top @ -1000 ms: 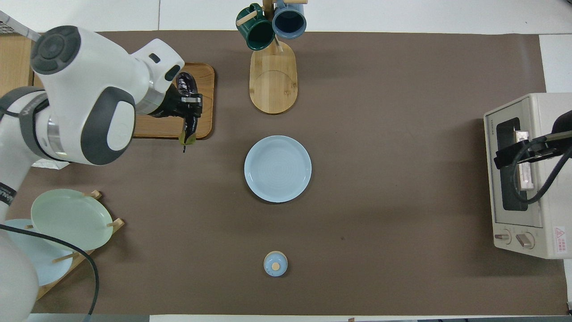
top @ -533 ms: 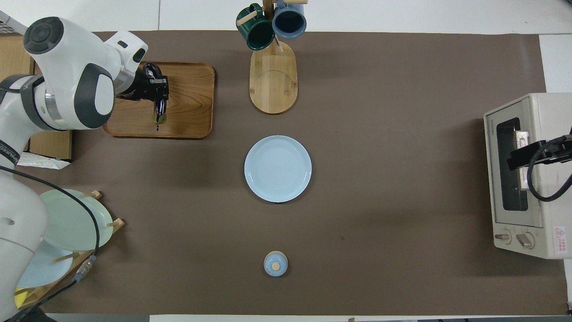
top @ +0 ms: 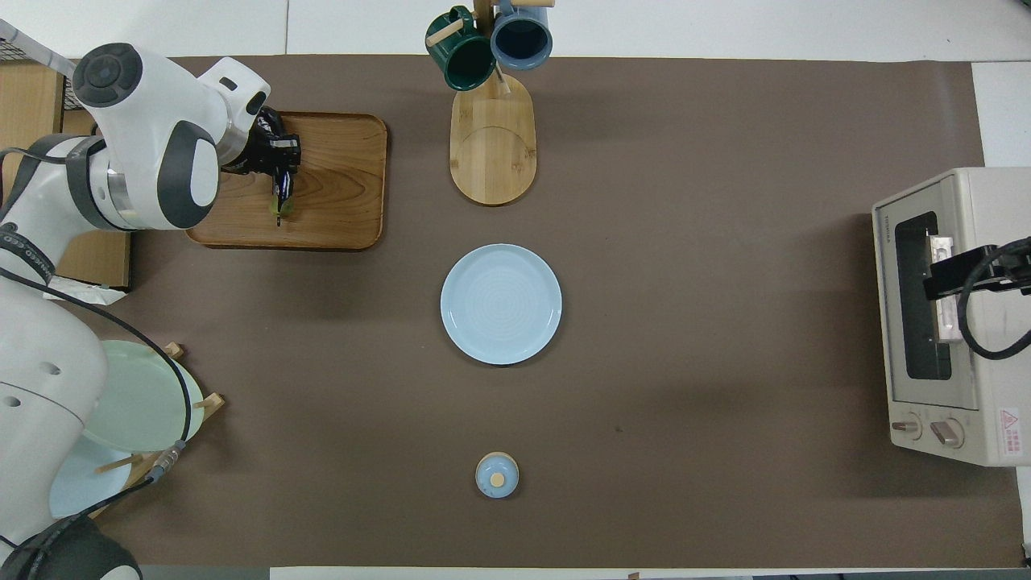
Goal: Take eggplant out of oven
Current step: 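Lower the eggplant onto the wooden tray and open the left gripper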
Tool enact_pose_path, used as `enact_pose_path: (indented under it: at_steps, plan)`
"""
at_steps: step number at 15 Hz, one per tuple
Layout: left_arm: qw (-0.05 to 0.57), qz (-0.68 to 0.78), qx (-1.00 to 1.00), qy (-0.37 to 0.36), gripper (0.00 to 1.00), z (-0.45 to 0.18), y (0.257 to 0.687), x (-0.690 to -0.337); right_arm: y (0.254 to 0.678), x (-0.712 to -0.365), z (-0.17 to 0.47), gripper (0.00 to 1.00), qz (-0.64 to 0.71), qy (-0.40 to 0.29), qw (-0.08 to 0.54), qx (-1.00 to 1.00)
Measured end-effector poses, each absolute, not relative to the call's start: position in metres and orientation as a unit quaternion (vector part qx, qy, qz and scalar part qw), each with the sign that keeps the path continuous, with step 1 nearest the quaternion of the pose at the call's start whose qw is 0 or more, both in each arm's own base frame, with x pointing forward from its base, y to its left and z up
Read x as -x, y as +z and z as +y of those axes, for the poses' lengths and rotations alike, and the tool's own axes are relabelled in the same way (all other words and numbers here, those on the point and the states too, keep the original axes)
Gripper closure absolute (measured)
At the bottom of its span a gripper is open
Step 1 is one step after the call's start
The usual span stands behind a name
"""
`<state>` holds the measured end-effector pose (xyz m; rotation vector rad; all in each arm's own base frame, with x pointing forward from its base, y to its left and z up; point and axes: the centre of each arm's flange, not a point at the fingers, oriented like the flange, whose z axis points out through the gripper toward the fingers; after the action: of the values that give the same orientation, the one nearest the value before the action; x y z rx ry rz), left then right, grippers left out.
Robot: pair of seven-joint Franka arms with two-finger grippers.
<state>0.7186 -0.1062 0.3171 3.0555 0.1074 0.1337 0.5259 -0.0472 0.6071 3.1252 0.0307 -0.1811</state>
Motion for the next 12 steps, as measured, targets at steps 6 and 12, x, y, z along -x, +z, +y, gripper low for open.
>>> enact_pose_path:
  at_steps: [6,12]
  plan:
    - [0.035,-0.008,-0.999,0.026,0.44,-0.105,0.324,-0.715,0.607,-0.525,-0.057,0.00,0.000,-0.058,0.005,-0.998]
    - [0.029,-0.014,-0.999,0.024,0.00,-0.097,0.452,-0.688,0.607,-0.525,-0.055,0.00,0.002,-0.058,0.005,-0.998]
